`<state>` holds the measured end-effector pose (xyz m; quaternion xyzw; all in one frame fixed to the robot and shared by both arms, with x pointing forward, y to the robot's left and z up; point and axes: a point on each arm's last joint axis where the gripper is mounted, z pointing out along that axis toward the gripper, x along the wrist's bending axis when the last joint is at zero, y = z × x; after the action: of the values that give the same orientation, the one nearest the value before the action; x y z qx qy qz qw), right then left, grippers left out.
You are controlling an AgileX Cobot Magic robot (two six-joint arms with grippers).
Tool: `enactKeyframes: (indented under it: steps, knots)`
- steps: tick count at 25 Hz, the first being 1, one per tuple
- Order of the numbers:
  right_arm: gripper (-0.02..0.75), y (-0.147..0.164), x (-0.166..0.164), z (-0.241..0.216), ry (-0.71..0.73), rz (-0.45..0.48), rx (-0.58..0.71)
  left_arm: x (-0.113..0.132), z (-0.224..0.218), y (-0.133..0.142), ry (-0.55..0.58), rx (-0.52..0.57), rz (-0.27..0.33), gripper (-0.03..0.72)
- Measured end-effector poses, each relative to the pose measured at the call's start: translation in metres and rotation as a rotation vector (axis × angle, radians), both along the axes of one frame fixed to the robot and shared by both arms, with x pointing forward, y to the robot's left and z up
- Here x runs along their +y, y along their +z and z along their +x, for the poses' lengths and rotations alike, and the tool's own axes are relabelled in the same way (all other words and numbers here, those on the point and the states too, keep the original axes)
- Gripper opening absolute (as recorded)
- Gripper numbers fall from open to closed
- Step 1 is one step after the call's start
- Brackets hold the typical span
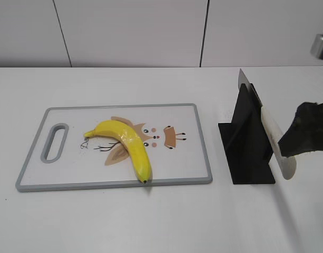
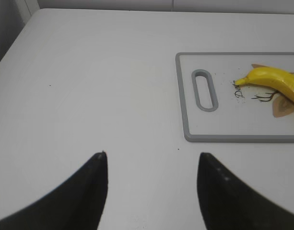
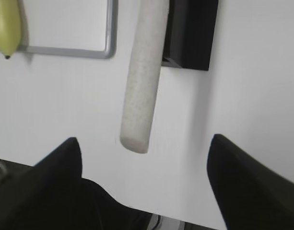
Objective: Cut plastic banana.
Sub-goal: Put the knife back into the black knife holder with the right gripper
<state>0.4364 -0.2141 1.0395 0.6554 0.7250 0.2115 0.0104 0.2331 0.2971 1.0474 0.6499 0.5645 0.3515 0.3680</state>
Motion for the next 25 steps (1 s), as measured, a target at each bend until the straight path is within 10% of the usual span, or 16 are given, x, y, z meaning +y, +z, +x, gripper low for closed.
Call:
enactKeyframes:
  steps: [8,25]
  knots:
    - [0.599,0.051,-0.020,-0.062,0.112,0.035,-0.267,0.000,0.000,0.000,0.000,0.000,0.000,0.552]
    - [0.590,0.019,-0.071,-0.206,0.240,0.019,-0.828,0.000,0.000,0.000,0.001,0.000,0.001,0.552]
